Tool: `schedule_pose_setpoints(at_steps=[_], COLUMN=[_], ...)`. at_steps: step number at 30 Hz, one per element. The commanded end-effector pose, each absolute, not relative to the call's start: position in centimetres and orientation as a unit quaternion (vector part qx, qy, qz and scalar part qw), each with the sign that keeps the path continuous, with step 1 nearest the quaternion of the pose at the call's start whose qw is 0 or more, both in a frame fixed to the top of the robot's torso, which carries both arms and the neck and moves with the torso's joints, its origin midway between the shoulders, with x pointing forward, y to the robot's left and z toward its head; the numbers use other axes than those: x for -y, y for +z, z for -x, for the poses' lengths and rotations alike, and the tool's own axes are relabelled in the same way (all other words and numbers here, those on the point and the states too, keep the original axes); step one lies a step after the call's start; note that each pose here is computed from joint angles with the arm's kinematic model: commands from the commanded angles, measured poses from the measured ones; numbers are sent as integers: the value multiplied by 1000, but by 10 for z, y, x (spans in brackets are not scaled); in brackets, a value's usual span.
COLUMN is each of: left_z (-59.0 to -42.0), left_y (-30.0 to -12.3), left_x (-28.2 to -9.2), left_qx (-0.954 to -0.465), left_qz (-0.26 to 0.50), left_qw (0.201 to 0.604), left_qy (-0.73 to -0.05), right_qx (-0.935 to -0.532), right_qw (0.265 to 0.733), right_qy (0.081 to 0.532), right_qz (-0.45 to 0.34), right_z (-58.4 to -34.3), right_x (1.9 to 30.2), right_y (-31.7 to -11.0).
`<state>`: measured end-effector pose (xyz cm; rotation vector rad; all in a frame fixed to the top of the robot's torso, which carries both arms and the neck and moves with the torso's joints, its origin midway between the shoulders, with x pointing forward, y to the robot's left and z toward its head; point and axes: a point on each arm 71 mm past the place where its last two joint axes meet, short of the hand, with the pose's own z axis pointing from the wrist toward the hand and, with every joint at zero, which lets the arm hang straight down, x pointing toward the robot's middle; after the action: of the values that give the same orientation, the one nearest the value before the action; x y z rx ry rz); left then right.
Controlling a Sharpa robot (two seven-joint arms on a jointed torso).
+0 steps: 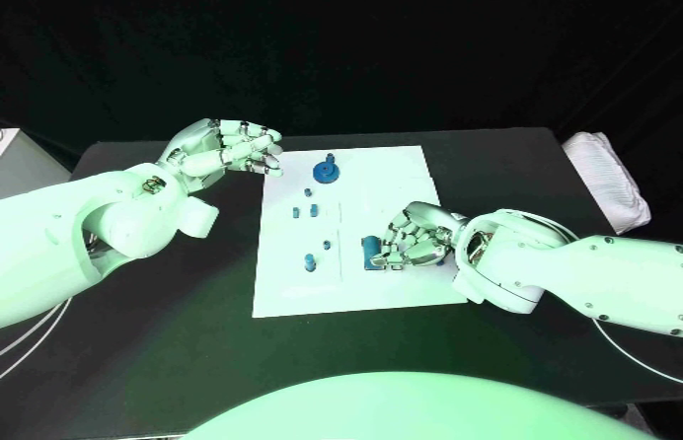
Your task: Assemble the parts on the task board
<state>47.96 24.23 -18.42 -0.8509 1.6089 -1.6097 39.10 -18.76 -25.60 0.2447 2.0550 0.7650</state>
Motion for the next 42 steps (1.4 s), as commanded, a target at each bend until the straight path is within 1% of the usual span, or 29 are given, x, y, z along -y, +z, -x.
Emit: schedule_pose_setpoints(at_steps=[1, 8, 15, 28, 42], left_z=[-479, -478, -478, -478, -478], left_y=[-184, -184, -184, -184, -184], left_x=[-240, -240, -241, -243, -242], left_qx=[-620, -621, -621, -622, -622], left_qz=[324, 323, 324, 325, 324], left_qw=[340, 340, 340, 340, 339], left_qy=[-628, -628, -628, -626, -627], right_qx=[-834, -832, -829, -842, -837], right_qw=[459, 475, 487, 452, 455], right_qy=[294, 273, 264, 286, 297], right_qz=[-88, -86, -80, -65, -70], right_z=[-392, -396, -398, -394, -394], right_x=[189, 190, 191, 188, 189], right_y=[-258, -260, -261, -265, -264])
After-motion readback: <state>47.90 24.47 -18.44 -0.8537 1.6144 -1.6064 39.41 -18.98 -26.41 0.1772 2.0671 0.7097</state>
